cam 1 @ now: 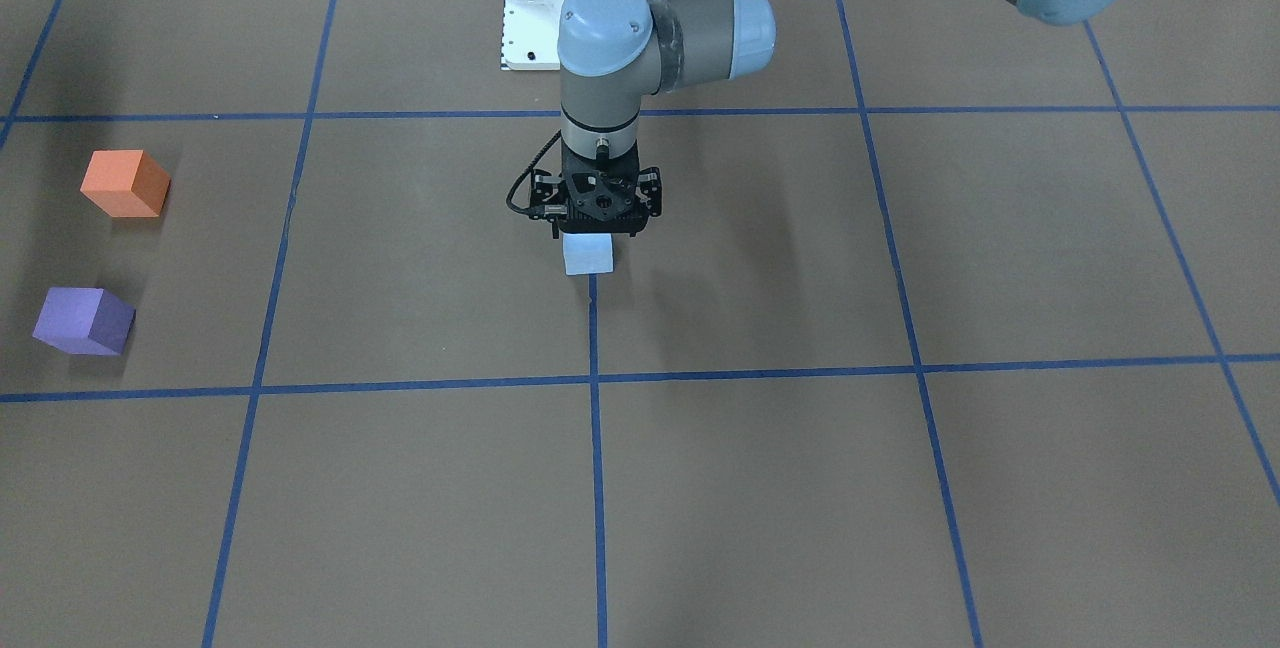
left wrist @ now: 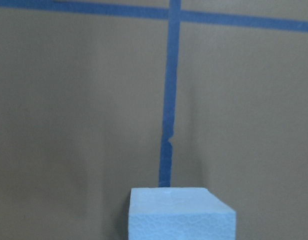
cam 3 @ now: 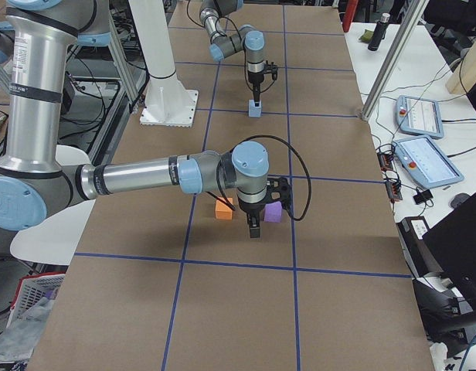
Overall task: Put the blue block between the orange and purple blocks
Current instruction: 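Open and withdraw the left gripper while the right gripper reaches toward the cube, then lower the right gripper onto the light blue cube and grasp it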
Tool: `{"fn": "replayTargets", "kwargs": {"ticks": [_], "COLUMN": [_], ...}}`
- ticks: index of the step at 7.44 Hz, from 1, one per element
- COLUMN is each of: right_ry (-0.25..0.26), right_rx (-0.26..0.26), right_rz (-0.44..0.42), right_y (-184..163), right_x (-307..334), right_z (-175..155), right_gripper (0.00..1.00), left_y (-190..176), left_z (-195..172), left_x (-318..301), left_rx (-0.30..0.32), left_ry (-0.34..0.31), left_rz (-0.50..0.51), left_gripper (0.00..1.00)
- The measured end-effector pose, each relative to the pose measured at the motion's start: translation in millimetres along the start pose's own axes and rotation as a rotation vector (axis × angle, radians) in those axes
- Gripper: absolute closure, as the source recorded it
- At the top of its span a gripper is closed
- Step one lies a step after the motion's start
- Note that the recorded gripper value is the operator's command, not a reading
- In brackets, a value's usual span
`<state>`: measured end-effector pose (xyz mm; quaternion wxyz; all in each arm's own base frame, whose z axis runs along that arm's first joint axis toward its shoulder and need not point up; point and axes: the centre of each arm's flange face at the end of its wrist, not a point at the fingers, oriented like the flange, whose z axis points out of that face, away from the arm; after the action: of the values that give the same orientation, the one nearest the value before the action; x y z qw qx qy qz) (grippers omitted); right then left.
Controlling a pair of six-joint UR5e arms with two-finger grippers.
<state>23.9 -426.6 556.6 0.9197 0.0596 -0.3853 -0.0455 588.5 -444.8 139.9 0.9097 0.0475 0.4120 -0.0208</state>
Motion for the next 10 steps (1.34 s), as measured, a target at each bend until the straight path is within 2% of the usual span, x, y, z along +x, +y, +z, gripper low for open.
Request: {"fn": "replayTargets", "kwargs": {"ticks": [2,5,6,8,10], "right_ry": [-0.026,-0.088,-0.093,-0.108,-0.102], "right_rx": [0.003,-0.006,-0.005,-0.001,0.004], "right_rz": [0.043,0.136,0.163,0.199,0.188], "right_y": [-14.1,-60.2,-68.3,-63.4,-59.9], "right_x": [-69.6,-235.2,-302.7,-441.9,-537.9], "right_z": [-4.3,10.1,23.7,60.2,97.8], "right_gripper": [0.00,0.00,0.00,0.00,0.00], "left_y": [-28.1,-66.7,-80.7,-97.7,-98.1], "left_z": [-56.9,-106.3,-120.7,-148.8,-169.0], "left_x": [-74.3,-286.5,-360.1,-503.8,-651.5], "left_rx": [-0.029,-0.053,-0.064,-0.088,-0.124], "left_ry": [-0.031,-0.076,-0.095,-0.123,-0.093], "left_rz": [0.090,0.255,0.308,0.391,0.421], "left_gripper": [0.01,0.00,0.00,0.00,0.00]}}
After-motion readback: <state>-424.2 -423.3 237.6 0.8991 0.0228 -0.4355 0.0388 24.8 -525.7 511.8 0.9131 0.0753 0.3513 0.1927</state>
